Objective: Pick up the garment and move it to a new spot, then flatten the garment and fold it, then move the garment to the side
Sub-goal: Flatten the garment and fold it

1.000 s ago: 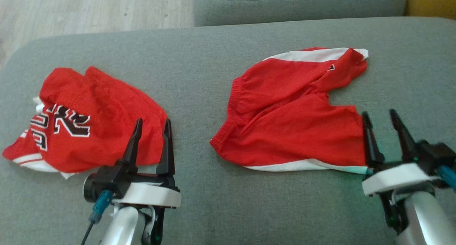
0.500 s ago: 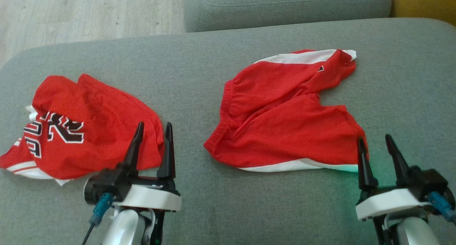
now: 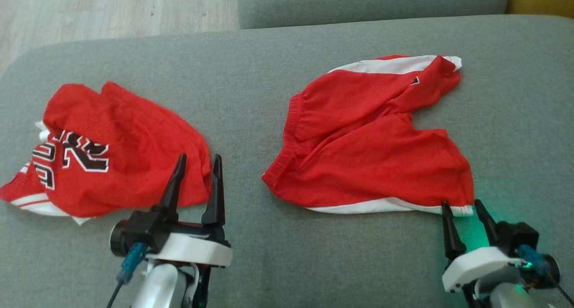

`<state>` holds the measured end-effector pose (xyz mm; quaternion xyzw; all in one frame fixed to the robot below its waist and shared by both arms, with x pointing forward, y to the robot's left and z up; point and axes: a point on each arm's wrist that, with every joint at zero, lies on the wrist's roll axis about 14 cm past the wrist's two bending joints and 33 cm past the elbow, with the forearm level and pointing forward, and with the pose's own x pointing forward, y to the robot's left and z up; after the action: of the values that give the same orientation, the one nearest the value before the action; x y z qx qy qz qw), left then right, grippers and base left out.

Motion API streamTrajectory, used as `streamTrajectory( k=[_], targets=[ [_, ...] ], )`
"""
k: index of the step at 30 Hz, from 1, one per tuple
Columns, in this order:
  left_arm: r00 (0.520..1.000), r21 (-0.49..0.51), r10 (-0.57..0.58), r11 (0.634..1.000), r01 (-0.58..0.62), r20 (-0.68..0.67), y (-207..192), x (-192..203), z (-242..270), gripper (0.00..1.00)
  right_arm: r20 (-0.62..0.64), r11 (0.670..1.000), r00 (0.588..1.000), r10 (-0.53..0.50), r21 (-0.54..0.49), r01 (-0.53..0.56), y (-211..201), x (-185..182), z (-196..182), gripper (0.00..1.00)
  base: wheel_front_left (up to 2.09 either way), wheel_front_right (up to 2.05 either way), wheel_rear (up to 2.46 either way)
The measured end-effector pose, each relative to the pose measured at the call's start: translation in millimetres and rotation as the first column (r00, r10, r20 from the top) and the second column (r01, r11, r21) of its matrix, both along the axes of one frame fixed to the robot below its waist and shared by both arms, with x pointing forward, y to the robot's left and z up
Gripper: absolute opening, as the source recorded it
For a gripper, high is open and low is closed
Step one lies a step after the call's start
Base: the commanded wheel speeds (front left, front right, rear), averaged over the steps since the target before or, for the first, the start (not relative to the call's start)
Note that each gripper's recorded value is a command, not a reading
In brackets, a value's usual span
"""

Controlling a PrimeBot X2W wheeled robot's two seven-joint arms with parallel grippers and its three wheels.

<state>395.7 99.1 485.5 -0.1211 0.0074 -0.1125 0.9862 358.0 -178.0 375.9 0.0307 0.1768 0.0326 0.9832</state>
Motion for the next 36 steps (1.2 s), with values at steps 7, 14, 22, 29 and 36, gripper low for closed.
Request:
streamTrajectory(
  k=[7, 14, 22, 29, 36],
  targets=[
    [1.0, 0.002, 0.002, 1.0, -0.002, -0.017, 1.1, 0.4, -6.2, 1.0, -0.053, 1.0, 0.998, 0.024, -0.002, -0.024, 7.3, 6.3, -14.1, 1.0, 0.0, 0.0, 0.0],
    [1.0, 0.003, 0.004, 1.0, -0.004, -0.023, 1.8, 0.8, -8.1, 1.0, -0.055, 1.0, 0.998, 0.025, 0.001, -0.025, 8.4, 13.3, -14.2, 0.0, 0.0, 0.0, 0.0],
    [0.999, 0.009, -0.029, 1.0, 0.029, -0.027, -6.9, 1.1, -10.5, 1.0, 0.033, 0.995, 0.995, -0.097, 0.006, 0.097, -31.3, 23.3, 10.6, 0.0, 0.0, 0.0, 0.0],
    [0.98, 0.109, -0.189, 0.975, 0.194, -0.06, -39.9, -3.9, -28.5, 1.0, 0.011, 0.987, 0.987, -0.159, 0.0, 0.159, -54.7, 20.0, 5.8, 0.0, 0.0, 0.0, 0.0],
    [0.901, 0.239, -0.397, 0.871, 0.43, -0.176, -80.9, -26.0, -69.8, 1.0, 0.007, 0.987, 0.987, -0.161, 0.003, 0.161, -55.1, 26.1, 5.5, 0.0, 0.0, 0.0, 0.0]
  ],
)
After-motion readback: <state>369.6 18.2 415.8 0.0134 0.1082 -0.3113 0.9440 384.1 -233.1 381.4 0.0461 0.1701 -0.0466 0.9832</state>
